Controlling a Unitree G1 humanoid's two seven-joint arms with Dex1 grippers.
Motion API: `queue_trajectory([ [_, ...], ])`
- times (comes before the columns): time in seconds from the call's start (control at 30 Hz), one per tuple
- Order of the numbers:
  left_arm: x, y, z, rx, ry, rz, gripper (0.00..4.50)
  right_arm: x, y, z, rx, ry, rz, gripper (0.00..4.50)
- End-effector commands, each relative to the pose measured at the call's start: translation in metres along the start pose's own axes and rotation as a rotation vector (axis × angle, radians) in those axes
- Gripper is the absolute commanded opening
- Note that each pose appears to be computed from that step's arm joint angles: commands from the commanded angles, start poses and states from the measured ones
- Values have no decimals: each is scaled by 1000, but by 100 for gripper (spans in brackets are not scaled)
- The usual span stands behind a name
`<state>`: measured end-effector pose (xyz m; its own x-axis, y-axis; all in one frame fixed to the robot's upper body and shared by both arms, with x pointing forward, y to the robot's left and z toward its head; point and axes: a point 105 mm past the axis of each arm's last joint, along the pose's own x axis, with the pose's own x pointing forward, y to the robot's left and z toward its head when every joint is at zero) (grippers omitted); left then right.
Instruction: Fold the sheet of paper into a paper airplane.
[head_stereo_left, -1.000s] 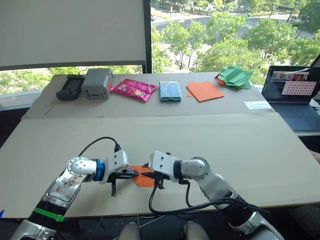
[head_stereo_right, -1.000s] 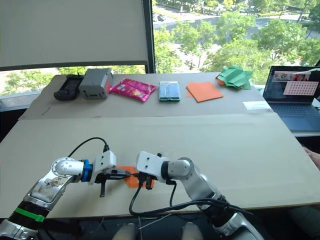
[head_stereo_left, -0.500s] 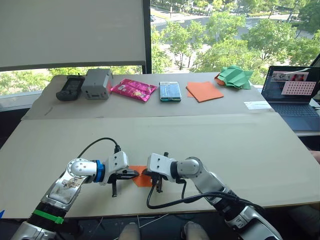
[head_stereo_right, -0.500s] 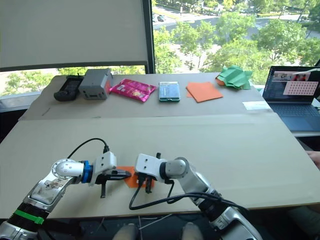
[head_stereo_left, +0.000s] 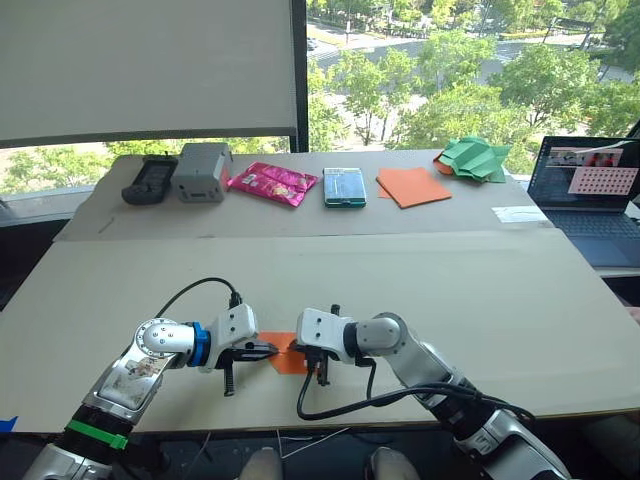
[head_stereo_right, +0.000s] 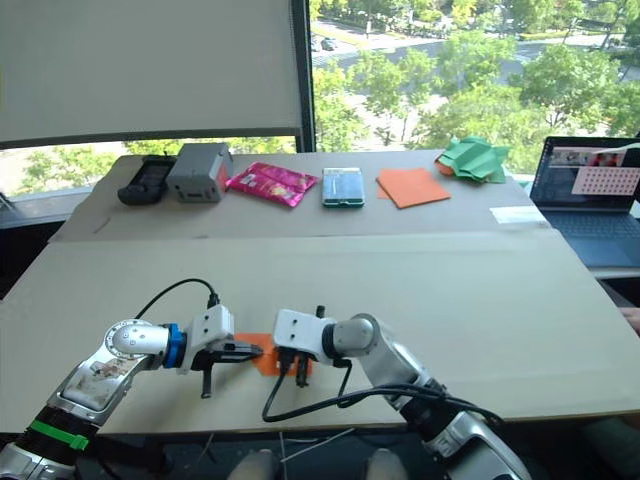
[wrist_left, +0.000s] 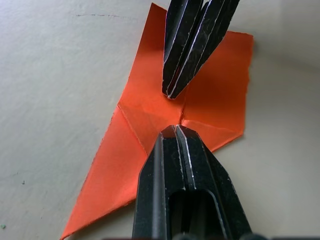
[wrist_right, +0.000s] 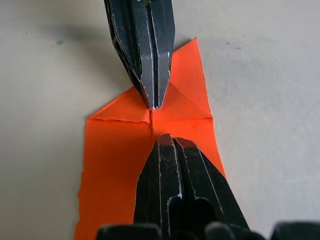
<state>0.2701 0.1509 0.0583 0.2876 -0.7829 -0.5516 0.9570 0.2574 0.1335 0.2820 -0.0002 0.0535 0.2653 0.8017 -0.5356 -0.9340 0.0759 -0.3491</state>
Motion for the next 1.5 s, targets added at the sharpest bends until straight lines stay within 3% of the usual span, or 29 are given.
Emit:
queue_trajectory([
  [0.03,1,0,-7,-10,36,-5,0,-12,17,-59,135,208,30,6],
  [0.67,-2,0,-8,6,43,-10,0,-60,35,-91,245,311,-32,6],
  [0.7,-2,0,-8,6,42,-9,0,-61,32,-87,241,297,-43,6],
  [0.83,0,2,-6,10,34,-3,0,-67,6,-23,186,-3,-127,6],
  [0.97,1,3,-4,11,25,3,0,-78,11,24,150,-213,-53,6],
  [1.1,1,5,-3,12,24,6,0,-66,17,41,117,-266,-1,6],
  [1.37,0,5,0,18,19,8,0,-22,-13,4,144,-62,-135,6],
  [1.5,-6,8,9,30,0,8,0,-14,-2,-21,191,33,-82,6],
])
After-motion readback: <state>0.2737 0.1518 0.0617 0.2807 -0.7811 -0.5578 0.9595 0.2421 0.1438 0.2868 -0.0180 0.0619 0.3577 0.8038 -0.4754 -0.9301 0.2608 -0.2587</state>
